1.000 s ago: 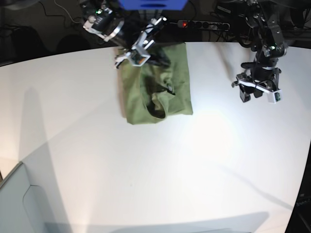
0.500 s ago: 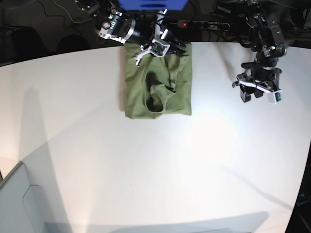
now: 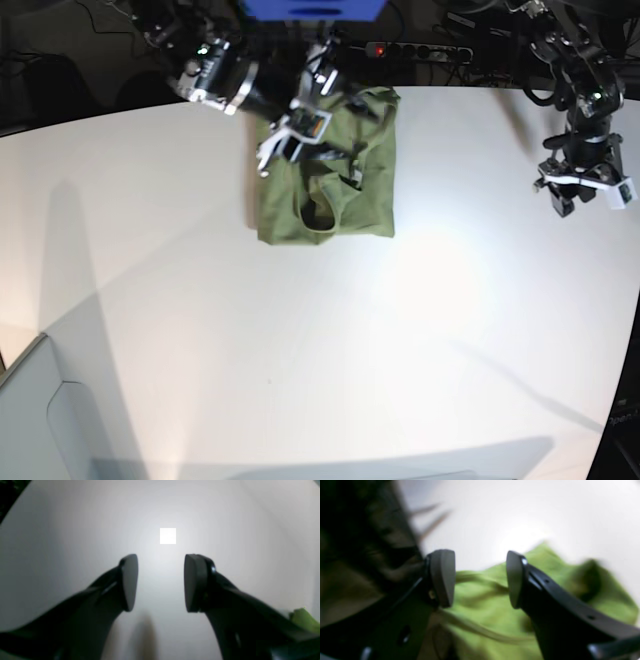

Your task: Fold the T-shirt properly

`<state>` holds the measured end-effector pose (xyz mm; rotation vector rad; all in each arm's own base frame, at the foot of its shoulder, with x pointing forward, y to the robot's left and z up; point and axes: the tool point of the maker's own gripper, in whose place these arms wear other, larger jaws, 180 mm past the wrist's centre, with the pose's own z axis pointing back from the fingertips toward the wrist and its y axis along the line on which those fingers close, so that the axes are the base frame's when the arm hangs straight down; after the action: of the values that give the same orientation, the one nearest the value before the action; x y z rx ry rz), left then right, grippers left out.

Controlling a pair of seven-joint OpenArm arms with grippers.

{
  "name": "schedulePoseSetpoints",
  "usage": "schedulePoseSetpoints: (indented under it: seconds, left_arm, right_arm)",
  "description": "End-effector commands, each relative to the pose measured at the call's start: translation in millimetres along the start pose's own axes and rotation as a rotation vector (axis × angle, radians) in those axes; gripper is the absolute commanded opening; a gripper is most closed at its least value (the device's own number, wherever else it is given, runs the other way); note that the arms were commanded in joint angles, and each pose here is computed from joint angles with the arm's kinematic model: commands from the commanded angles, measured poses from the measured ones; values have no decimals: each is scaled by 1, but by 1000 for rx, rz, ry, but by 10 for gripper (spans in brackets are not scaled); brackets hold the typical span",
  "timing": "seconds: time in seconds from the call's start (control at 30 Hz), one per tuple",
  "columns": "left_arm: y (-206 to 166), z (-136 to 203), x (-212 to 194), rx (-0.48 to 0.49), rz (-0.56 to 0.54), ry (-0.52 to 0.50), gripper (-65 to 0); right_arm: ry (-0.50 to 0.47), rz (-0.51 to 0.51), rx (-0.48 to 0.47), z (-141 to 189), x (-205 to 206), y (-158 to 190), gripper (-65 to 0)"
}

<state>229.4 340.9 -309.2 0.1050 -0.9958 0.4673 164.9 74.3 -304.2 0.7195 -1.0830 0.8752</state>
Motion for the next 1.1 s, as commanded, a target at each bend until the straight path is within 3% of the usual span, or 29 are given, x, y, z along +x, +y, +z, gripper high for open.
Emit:
schedulePoseSetpoints:
  seconds: [0.0, 0.2, 0.5, 0.7, 1.07]
  left_arm:
    - [2, 3, 15, 1, -9, -47, -359]
    - [8, 6, 13, 17, -6, -43, -359]
    - [11, 9, 3, 25, -8, -19, -359]
    - [14, 11, -3, 31, -12, -3, -359]
    - [13, 9, -1, 28, -8, -8, -359]
  right_arm:
    - [-56, -13, -17, 0, 15, -5, -327]
    - [-75, -89, -161, -4, 11, -45, -293]
    - [-30, -131, -171, -22, -11, -59, -290]
    - [-13, -153, -236, -11, -22, -79, -290]
    - [30, -174, -185, -23, -39, -64, -298]
